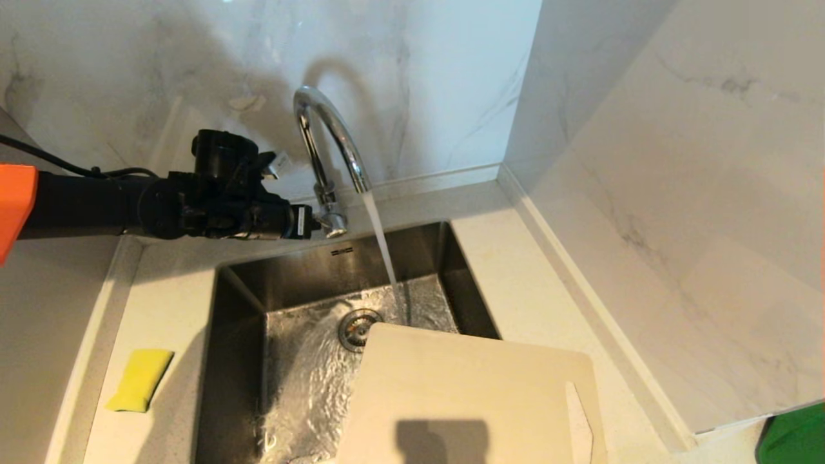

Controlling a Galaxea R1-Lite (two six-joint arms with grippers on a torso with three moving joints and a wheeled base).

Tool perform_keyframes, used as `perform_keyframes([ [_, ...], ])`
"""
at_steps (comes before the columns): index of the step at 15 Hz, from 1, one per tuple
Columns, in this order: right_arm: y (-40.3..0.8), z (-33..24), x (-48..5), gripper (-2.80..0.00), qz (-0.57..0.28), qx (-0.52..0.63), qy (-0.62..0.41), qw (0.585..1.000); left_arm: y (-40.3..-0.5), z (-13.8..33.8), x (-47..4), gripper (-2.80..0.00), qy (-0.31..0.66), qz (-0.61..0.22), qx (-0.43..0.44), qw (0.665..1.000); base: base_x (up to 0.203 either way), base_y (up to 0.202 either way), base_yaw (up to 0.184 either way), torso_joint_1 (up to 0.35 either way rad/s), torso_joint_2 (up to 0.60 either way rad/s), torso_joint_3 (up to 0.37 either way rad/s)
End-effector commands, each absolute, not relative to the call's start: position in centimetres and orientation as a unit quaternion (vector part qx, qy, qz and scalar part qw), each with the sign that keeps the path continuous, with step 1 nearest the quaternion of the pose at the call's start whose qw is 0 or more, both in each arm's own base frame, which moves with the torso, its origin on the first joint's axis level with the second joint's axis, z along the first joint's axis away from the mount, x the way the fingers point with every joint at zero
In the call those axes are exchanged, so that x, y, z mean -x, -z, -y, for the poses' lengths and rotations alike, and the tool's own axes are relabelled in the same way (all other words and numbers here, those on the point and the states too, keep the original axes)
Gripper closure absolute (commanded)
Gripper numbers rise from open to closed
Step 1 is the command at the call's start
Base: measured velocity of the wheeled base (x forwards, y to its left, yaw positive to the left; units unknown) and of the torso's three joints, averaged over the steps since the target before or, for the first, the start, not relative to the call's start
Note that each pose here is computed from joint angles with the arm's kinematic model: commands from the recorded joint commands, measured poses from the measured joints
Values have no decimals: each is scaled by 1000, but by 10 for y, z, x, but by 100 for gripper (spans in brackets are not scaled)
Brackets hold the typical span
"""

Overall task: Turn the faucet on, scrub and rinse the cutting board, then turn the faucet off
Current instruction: Turn off the tap

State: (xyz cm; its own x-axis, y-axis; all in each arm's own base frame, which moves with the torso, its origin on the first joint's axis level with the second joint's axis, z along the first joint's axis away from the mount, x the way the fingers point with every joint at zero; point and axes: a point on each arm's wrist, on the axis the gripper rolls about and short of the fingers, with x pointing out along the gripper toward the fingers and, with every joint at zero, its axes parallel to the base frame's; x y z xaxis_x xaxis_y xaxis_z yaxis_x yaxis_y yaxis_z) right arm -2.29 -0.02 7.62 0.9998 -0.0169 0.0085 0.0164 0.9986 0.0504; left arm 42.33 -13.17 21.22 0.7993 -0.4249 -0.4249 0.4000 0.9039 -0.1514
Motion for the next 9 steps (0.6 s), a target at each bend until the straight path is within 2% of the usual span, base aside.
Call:
perform_keyframes([
  [1, -76, 0, 23, 0, 5, -25, 8, 1000, -210, 132, -428, 0, 214, -228, 22, 950, 0, 0, 0, 0, 0, 0],
  [9, -76, 0, 23, 0, 4, -25, 8, 1000, -213, 134, -435, 0, 209, -205, 22, 956, 0, 0, 0, 0, 0, 0],
])
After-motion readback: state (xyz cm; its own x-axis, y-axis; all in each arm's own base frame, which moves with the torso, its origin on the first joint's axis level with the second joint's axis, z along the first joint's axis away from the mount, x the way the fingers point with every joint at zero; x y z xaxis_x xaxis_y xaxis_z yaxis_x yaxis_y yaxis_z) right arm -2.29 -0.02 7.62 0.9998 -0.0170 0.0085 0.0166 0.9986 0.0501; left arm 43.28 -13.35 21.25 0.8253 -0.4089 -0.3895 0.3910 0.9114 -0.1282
